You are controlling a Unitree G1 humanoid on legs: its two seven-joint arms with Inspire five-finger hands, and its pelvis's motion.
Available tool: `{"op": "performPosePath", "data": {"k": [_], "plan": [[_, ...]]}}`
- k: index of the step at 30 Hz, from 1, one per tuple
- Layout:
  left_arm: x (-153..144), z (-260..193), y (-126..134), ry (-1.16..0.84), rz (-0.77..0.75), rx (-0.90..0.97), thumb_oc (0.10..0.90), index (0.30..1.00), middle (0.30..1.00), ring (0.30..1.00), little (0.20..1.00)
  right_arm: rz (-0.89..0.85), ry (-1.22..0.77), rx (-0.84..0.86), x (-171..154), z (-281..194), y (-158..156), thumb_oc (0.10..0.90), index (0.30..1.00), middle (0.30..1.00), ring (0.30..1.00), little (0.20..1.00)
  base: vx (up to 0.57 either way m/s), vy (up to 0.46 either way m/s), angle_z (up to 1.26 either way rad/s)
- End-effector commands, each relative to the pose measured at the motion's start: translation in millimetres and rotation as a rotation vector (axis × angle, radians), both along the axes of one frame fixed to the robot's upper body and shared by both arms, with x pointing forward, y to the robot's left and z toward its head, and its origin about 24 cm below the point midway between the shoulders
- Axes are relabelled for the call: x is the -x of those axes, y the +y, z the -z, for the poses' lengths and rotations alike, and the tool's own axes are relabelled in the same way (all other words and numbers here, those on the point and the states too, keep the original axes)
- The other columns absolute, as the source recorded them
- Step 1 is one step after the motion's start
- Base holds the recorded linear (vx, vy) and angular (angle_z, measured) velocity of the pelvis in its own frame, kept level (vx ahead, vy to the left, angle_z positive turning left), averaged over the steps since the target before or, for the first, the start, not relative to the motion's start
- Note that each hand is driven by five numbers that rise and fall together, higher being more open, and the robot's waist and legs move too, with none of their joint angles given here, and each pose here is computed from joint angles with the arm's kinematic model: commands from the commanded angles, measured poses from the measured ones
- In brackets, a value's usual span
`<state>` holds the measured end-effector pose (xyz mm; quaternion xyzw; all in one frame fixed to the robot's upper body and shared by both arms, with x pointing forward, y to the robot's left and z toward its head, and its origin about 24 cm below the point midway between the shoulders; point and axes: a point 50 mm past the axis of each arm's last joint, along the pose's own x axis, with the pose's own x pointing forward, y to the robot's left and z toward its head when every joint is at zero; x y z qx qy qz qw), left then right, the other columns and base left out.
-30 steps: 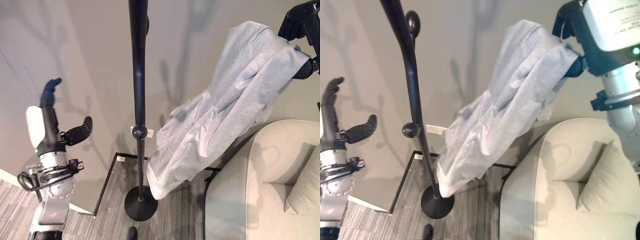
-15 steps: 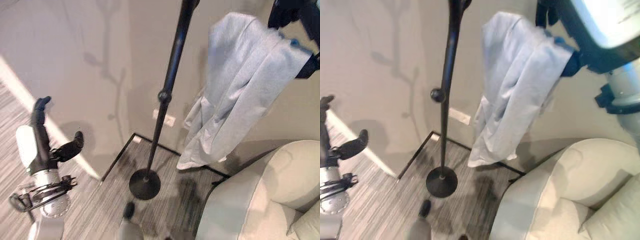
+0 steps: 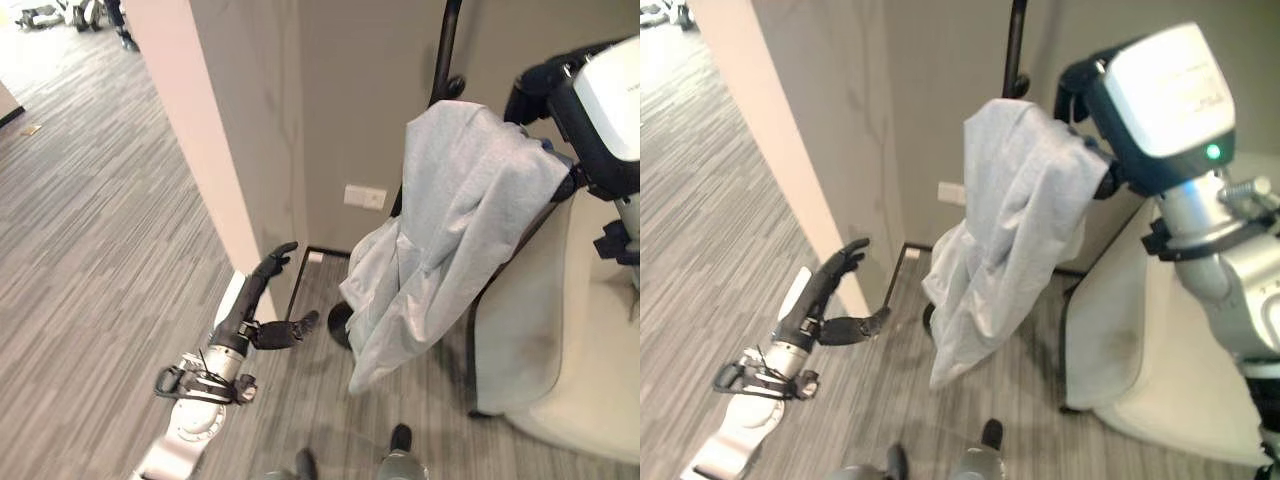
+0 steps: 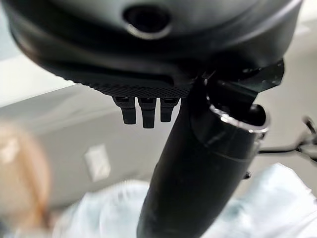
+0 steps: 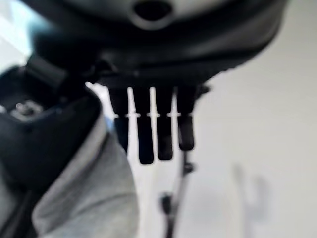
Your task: Hang the clothes on the sofa on the clothes rack.
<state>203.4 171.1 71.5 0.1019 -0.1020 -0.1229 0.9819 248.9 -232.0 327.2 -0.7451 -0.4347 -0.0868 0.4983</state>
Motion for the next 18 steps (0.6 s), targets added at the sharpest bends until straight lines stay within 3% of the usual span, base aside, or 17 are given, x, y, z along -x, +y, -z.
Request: {"op": "performPosePath", "data": {"k": [1,7,14,18], "plan": [[5,-44,21,-0.180,0.039,0.091,0.800,0.900,0.900,0.900,0.900,-0.060,-0.253,-0.183,15,-51,-7,0.400,0.300,0.300,0.300,0.300,-0.08,-0.008,-0.75],[18,-23,-2,0.020,0.322,0.089,0.800,0.900,0.900,0.900,0.900,-0.107,-0.220,-0.198,3,-53,4,0.400,0.300,0.300,0.300,0.300,0.02,-0.039,-0.16],[17,-10,-21,0.078,0.409,0.090,0.800,0.900,0.900,0.900,0.900,-0.141,-0.235,-0.205,1,-55,13,0.400,0.300,0.300,0.300,0.300,0.03,-0.040,0.06],[14,-1,-34,0.069,0.462,-0.032,0.800,0.900,0.900,0.900,0.900,-0.166,-0.256,-0.216,0,-60,18,0.400,0.300,0.300,0.300,0.300,0.02,-0.032,0.00]]}}
